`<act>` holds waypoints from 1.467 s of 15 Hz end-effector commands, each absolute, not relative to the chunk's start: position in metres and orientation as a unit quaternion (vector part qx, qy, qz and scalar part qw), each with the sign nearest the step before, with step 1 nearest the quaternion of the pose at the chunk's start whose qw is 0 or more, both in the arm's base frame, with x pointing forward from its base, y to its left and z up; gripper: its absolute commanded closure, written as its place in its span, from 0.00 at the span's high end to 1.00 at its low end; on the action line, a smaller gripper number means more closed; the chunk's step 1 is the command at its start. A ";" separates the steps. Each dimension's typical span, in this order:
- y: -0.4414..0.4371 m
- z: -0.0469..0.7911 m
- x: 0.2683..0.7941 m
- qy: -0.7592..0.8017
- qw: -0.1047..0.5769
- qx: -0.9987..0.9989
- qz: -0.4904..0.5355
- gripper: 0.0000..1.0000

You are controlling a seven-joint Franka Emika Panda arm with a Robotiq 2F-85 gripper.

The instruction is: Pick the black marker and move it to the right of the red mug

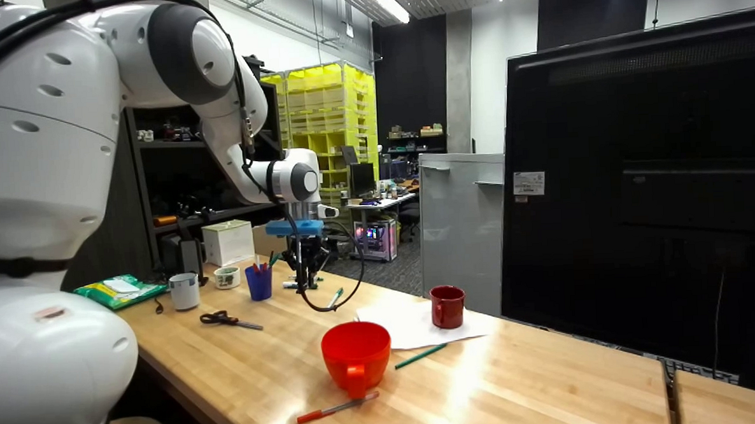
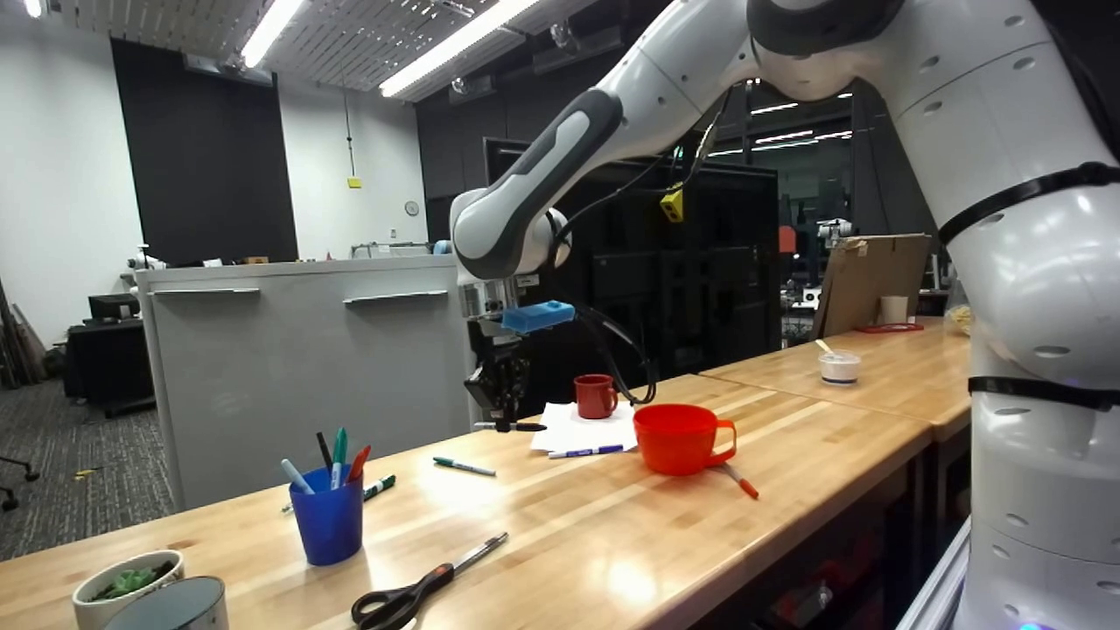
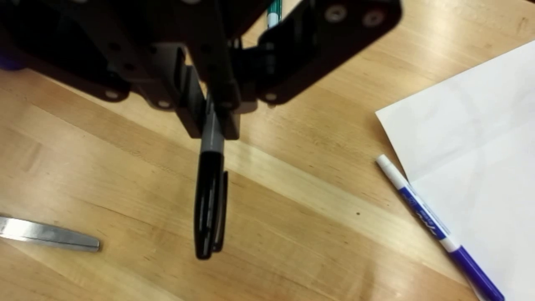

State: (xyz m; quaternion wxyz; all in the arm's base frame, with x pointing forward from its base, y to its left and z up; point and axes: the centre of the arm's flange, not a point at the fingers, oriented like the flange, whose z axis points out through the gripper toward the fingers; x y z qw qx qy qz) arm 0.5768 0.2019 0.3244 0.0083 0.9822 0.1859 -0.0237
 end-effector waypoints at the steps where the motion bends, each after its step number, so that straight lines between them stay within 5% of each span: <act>1: 0.202 0.324 0.577 0.186 0.008 0.982 -0.024 0.14; 12: 0.202 0.324 0.577 0.186 0.008 0.982 -0.024 0.14; 13: 0.202 0.324 0.577 0.186 0.008 0.982 -0.024 0.03; 22: 0.150 0.379 0.582 0.118 -0.010 0.992 0.034 0.03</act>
